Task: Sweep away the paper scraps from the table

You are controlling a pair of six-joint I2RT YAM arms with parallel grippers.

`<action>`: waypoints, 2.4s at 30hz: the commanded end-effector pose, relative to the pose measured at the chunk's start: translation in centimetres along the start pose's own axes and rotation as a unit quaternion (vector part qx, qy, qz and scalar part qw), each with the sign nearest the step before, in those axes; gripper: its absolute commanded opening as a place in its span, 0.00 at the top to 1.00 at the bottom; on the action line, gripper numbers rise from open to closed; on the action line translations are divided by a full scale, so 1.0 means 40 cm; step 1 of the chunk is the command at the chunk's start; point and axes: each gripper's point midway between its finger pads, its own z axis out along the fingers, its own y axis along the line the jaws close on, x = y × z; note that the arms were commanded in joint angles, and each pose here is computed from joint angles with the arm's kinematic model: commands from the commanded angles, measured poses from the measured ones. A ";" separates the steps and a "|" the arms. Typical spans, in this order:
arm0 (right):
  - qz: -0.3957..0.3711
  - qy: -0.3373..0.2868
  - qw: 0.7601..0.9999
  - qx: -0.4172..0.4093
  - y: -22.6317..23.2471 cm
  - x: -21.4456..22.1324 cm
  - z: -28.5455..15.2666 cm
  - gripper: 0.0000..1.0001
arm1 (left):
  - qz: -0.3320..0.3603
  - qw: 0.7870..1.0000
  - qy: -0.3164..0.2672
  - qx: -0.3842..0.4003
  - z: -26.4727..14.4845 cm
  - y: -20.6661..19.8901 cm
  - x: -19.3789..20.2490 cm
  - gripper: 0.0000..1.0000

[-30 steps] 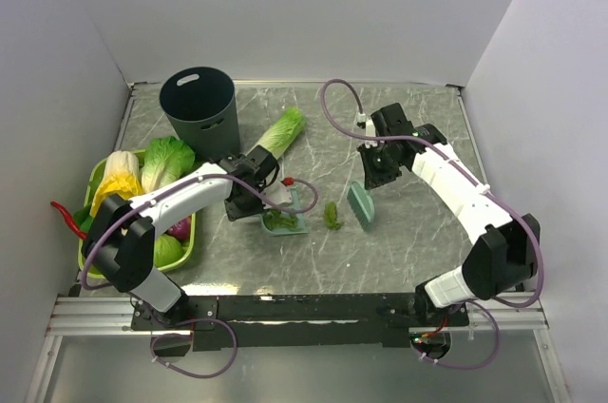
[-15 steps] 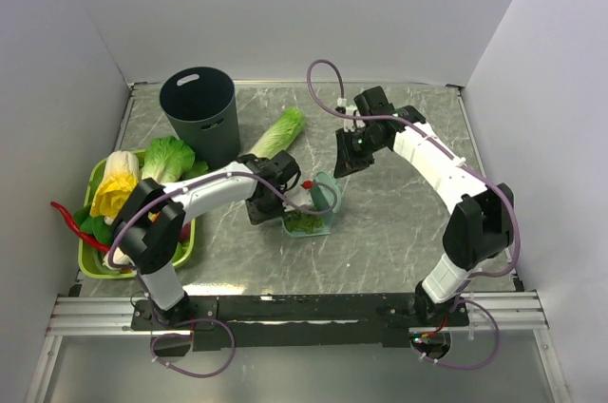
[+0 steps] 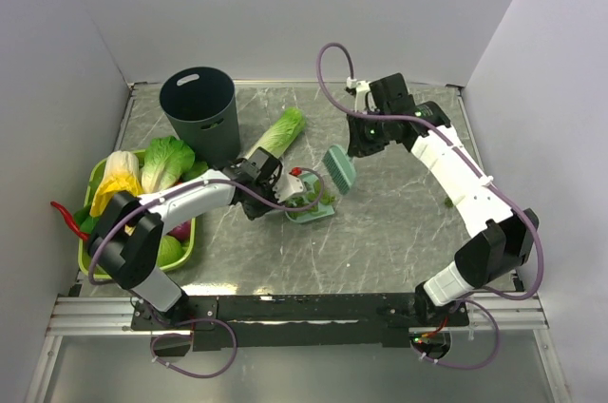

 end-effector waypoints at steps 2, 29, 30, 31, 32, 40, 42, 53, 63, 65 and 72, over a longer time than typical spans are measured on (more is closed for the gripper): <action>-0.001 -0.086 0.995 0.051 -0.060 -0.111 -0.078 1.00 | 0.010 0.997 -0.080 -0.007 -0.032 0.019 -0.077 0.99; 0.058 -0.048 0.988 0.136 -0.207 -0.085 0.020 1.00 | -0.108 0.974 -0.197 -0.034 -0.166 0.135 -0.166 0.99; 0.057 -0.047 0.988 0.133 -0.203 -0.085 0.021 1.00 | -0.108 0.972 -0.207 -0.032 -0.183 0.145 -0.187 0.99; 0.057 -0.046 0.988 0.133 -0.204 -0.083 0.022 1.00 | -0.109 0.969 -0.217 -0.043 -0.178 0.164 -0.193 0.99; 0.058 -0.044 0.988 0.133 -0.205 -0.081 0.025 1.00 | -0.110 0.971 -0.207 -0.052 -0.160 0.171 -0.180 0.99; 0.053 -0.042 0.988 0.136 -0.207 -0.070 0.021 1.00 | -0.111 0.965 -0.225 -0.071 -0.184 0.229 -0.218 0.99; 0.054 -0.040 0.989 0.134 -0.205 -0.065 0.021 1.00 | -0.112 0.967 -0.213 -0.079 -0.184 0.243 -0.212 0.99; 0.056 -0.035 0.990 0.124 -0.202 -0.068 0.043 1.00 | -0.147 0.952 -0.208 -0.171 -0.343 0.354 -0.218 0.99; 0.063 -0.028 0.992 0.110 -0.191 -0.055 0.055 1.00 | -0.257 0.909 -0.173 -0.278 -0.520 0.533 -0.061 0.99; 0.064 -0.023 0.992 0.108 -0.188 -0.047 0.059 1.00 | -0.263 0.896 -0.162 -0.318 -0.562 0.563 -0.021 0.99; 0.066 -0.012 0.993 0.098 -0.177 -0.027 0.070 1.00 | -0.283 0.862 -0.122 -0.401 -0.655 0.637 0.105 0.99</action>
